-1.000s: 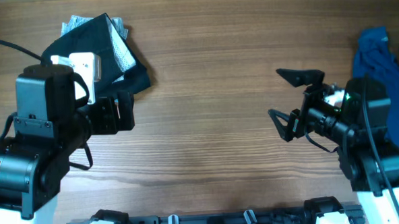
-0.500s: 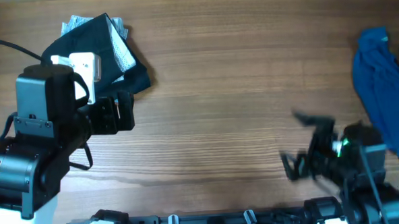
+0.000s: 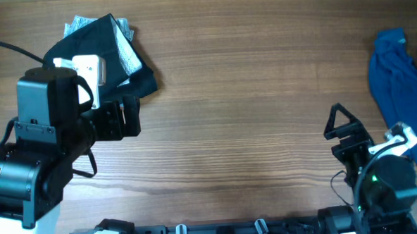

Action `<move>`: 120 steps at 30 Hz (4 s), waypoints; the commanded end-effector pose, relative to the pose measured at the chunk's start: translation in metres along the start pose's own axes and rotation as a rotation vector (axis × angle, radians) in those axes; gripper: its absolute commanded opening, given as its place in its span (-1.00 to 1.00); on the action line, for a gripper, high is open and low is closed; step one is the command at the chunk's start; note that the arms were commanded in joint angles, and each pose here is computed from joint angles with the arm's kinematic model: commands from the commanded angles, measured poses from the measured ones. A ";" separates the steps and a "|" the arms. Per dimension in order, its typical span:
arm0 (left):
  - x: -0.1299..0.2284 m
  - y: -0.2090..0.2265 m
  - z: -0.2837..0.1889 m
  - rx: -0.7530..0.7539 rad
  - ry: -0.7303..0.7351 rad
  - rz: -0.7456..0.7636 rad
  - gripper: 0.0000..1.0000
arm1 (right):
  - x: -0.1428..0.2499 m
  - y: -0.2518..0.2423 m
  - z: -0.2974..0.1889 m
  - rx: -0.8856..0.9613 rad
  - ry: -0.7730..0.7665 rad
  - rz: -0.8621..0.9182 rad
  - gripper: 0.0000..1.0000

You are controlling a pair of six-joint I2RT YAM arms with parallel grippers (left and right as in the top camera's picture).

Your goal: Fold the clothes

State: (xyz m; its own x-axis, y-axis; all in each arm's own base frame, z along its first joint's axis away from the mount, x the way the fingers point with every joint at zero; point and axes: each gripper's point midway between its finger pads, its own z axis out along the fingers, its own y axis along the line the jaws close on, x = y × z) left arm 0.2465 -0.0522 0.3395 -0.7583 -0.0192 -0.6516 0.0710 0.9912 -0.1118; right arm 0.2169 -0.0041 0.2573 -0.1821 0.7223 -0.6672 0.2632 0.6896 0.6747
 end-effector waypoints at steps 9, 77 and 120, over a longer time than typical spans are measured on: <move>-0.001 0.000 0.001 -0.008 -0.002 -0.009 1.00 | 0.034 -0.017 0.006 -0.168 -0.143 -0.623 1.00; 0.053 0.063 0.038 0.007 -0.858 -0.233 1.00 | 0.084 -0.036 0.047 -0.253 -0.084 -0.743 0.99; 0.125 0.071 0.129 -0.085 -0.713 0.070 1.00 | 0.084 -0.036 0.047 -0.253 -0.084 -0.743 0.99</move>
State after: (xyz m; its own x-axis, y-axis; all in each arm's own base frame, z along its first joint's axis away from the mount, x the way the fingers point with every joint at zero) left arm 0.2401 0.0001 0.1536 -0.1519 -0.0264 -0.9880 0.0201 0.9994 -0.0297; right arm 0.2369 0.0276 0.1550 -0.1748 0.0835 -0.9810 -0.1091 0.9886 0.1036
